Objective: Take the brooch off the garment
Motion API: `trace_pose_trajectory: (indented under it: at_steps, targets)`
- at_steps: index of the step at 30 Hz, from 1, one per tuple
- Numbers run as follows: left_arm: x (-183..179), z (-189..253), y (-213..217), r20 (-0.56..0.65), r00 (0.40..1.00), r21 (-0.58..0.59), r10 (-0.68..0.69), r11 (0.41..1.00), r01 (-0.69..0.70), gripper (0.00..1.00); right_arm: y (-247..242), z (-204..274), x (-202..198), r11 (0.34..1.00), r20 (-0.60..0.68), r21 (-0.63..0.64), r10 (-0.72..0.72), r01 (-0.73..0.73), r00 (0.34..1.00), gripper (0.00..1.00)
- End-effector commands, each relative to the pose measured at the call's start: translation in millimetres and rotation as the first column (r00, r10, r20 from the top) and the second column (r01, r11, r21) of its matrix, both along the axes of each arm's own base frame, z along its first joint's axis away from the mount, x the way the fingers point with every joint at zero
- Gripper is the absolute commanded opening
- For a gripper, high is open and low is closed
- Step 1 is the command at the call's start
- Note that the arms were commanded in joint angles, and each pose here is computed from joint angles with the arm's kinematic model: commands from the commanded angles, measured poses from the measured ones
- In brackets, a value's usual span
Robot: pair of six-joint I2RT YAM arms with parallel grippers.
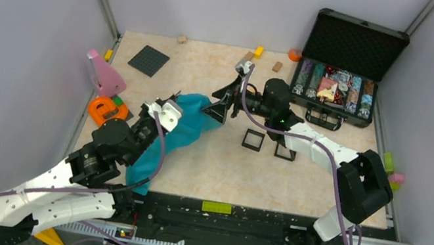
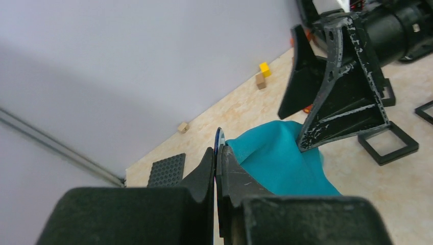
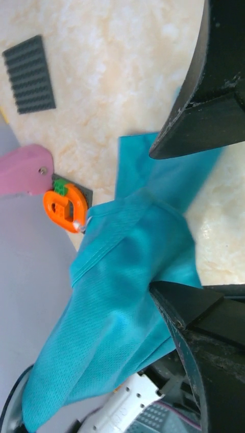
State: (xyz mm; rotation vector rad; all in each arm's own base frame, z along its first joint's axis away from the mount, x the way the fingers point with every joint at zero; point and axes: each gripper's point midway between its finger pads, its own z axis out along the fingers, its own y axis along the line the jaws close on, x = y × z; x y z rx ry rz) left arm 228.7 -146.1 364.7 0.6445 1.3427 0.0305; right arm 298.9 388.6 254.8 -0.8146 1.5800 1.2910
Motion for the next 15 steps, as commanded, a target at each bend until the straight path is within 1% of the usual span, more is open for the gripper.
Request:
trace_pose_trajectory:
  at_steps: [1, 3, 4, 5, 7, 8, 9, 10, 13, 14, 15]
  targets:
    - [-14.3, 6.6, -12.8, 0.012, 0.992, -0.027, -0.128, 0.991, 0.128, 0.0, 23.0, 53.6, -26.7, 0.983, 0.266, 0.06, 0.149, -0.171, 0.952, 0.93]
    - [-15.4, 4.9, -14.8, 0.008, 0.99, -0.023, -0.14, 0.99, 0.141, 0.0, 28.1, 52.7, -41.5, 0.97, 0.281, 0.048, 0.215, -0.238, 0.935, 0.92]
    - [-15.9, 3.9, -16.0, 0.005, 0.989, -0.025, -0.147, 0.989, 0.147, 0.0, 30.0, 51.5, -47.8, 0.963, 0.284, 0.038, 0.246, -0.267, 0.927, 0.88]
    - [-15.8, 3.9, -16.3, 0.006, 0.989, -0.031, -0.147, 0.989, 0.147, 0.0, 32.2, 50.8, -54.7, 0.956, 0.281, 0.028, 0.272, -0.291, 0.92, 0.8]
    - [-13.9, 4.9, -15.4, 0.015, 0.991, -0.052, -0.134, 0.99, 0.134, 0.0, 33.5, 46.4, -67.1, 0.948, 0.268, 0.013, 0.303, -0.318, 0.914, 0.57]
    - [-13.3, 4.9, -15.3, 0.021, 0.991, -0.062, -0.129, 0.989, 0.13, 0.0, 32.9, 43.0, -72.2, 0.948, 0.258, 0.011, 0.304, -0.318, 0.917, 0.43]
    - [-12.7, 5.2, -15.2, 0.027, 0.992, -0.07, -0.126, 0.989, 0.128, 0.0, 31.4, 40.5, -77.3, 0.951, 0.251, 0.013, 0.297, -0.31, 0.921, 0.33]
    - [-11.6, 5.2, -14.1, 0.033, 0.993, -0.083, -0.116, 0.99, 0.118, 0.0, 29.3, 39.3, -83.1, 0.954, 0.25, 0.018, 0.287, -0.3, 0.925, 0.27]
    - [-9.1, 1.6, -15.0, 0.029, 0.994, -0.128, -0.104, 0.986, 0.107, 0.0, 24.5, 36.1, -105.5, 0.956, 0.249, 0.033, 0.276, -0.293, 0.928, 0.17]
    - [-9.2, 3.4, -16.4, 0.037, 0.993, -0.157, -0.11, 0.981, 0.114, 0.0, 25.2, 34.0, -112.5, 0.955, 0.242, 0.031, 0.278, -0.294, 0.93, 0.13]
    - [-9.4, 3.3, -18.4, 0.035, 0.993, -0.191, -0.117, 0.974, 0.122, 0.0, 27.0, 30.1, -120.9, 0.954, 0.233, 0.02, 0.285, -0.298, 0.93, 0.12]
